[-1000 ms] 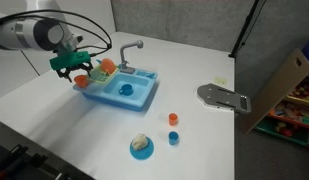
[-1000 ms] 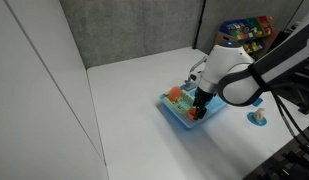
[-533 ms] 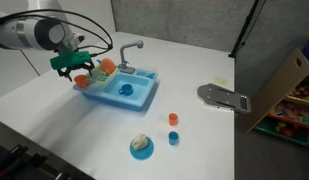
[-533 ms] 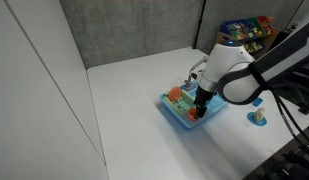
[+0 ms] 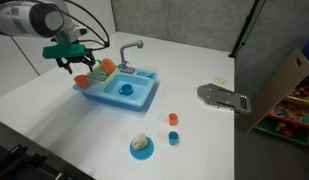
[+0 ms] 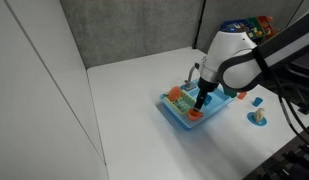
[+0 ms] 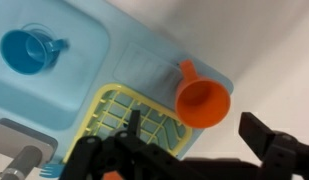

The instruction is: Remove the orange cup from the blue cup inside the sink and put it on the sinks worktop in front of the dishes drying rack

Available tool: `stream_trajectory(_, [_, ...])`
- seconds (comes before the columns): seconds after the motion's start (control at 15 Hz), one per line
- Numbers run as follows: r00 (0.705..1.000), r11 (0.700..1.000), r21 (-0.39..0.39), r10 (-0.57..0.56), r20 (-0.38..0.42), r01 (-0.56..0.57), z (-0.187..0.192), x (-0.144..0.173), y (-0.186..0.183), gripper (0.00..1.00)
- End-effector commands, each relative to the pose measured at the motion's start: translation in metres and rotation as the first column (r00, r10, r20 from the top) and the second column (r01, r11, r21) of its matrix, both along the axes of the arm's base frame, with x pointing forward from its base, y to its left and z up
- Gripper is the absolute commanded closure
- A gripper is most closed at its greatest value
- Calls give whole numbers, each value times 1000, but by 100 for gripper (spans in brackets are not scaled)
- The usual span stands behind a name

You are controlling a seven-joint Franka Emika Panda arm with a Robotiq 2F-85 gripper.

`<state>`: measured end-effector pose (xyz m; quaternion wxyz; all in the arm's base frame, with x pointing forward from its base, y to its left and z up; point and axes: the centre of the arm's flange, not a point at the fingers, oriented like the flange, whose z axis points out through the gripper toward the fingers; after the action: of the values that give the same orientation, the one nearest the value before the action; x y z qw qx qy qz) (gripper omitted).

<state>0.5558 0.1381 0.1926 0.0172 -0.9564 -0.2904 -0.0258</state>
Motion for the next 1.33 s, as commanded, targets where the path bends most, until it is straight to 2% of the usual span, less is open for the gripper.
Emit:
stream_trajectory(0.0, [985, 986, -45, -164, -49, 161, 33, 4, -11, 0])
stream_trajectory(0.27, [946, 947, -95, -314, -77, 306, 60, -2, -28, 0])
stream_trajectory(0.67, [874, 879, -143, -471, -120, 455, 103, -16, -45, 0])
stream_trajectory(0.87, [845, 851, -153, -520, -125, 502, 126, -25, -51, 0])
stream_trajectory(1.27, [807, 815, -144, -577, -123, 561, 186, -47, -65, 0])
